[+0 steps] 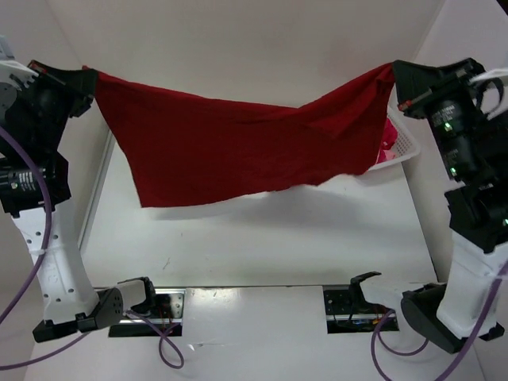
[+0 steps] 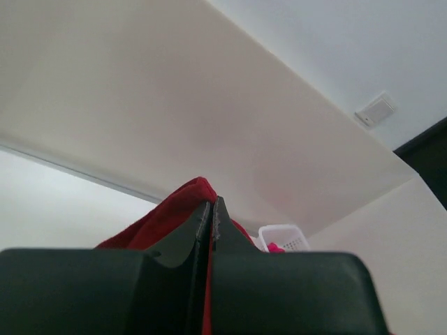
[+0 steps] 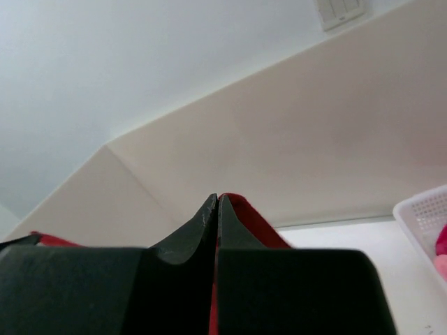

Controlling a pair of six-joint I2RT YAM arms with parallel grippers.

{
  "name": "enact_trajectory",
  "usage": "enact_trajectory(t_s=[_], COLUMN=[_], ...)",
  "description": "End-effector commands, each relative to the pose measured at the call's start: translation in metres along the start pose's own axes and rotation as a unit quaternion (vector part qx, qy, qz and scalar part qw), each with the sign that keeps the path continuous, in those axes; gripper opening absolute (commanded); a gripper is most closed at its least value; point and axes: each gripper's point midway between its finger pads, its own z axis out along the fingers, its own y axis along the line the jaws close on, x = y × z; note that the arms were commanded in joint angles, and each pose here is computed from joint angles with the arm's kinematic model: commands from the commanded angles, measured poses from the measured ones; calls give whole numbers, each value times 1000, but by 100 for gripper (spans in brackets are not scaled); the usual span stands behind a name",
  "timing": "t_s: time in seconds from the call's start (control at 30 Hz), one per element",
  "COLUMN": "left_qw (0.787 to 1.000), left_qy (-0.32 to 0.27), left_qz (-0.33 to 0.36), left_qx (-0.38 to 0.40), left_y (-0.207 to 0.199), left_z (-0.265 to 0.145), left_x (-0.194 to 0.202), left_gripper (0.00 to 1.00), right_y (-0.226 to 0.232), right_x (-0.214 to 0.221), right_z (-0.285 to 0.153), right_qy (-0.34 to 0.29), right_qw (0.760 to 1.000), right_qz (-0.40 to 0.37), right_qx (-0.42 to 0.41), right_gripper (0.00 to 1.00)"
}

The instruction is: Fold and stack the t-shirts

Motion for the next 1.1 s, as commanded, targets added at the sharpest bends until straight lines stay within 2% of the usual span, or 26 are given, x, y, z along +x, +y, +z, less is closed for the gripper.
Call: enact_trajectory(t_s=[0.0,0.07,0.1,0.17,0.2,0.23,0.27,0.3,0.33,0.37,0.4,0.43,0.47,0.57,0.6,0.67,0.73,0.83,0.9,0.93,1.0,1.03,1.07], left_qw=[999,997,994,988,986,983,978,977,974,973,973,972,977,982,987,989,993,996,997,997,997,997,997], left_qy=[20,51,73,98,104,120,136,142,155,154,157,162,140,127,103,93,56,34,19,15,26,32,35], left_qz=[5,-9,-16,-31,-33,-37,-42,-42,-43,-53,-60,-69,-75,-89,-87,-89,-86,-79,-67,-66,-63,-65,-62], left_qx=[-36,-60,-78,-112,-125,-137,-151,-154,-163,-165,-156,-156,-141,-109,-88,-73,-58,-37,-29,-26,-35,-40,-43], left_y=[38,68,92,126,138,153,170,175,185,187,185,188,174,150,129,117,106,88,83,83,98,104,107], left_z=[45,70,83,102,109,115,128,135,151,160,168,178,186,198,198,199,194,182,176,174,171,169,162], left_x=[15,42,66,96,105,120,136,145,158,159,159,163,143,127,102,90,58,31,20,20,39,48,54], left_gripper=[0,0,0,0,0,0,0,0,0,0,0,0,0,0,0,0,0,0,0,0,0,0,0], right_y=[-44,-59,-71,-86,-85,-107,-115,-115,-136,-136,-118,-127,-122,-91,-84,-53,-27,-13,-16,-28,-38,-55,-51], right_x=[63,88,129,167,171,209,225,217,254,260,231,252,246,200,186,140,89,59,62,86,113,145,145], right_z=[71,100,125,150,162,186,195,207,226,235,244,257,260,261,262,251,232,214,207,214,216,217,205], right_qy=[65,88,133,168,170,202,216,205,234,236,200,211,199,138,115,67,9,-21,-10,22,63,106,113], right_qw=[995,992,987,982,982,974,970,973,964,965,975,973,976,989,992,998,1000,999,999,1000,998,994,994], right_qz=[-33,-40,-40,-40,-38,-46,-47,-47,-48,-46,-45,-39,-28,-5,-1,2,-1,-4,-10,-12,-12,-12,-11], right_qx=[69,79,75,80,75,91,99,98,114,109,89,88,84,46,40,-1,-28,-39,-32,-19,-12,6,-1], right_gripper=[0,0,0,0,0,0,0,0,0,0,0,0,0,0,0,0,0,0,0,0,0,0,0])
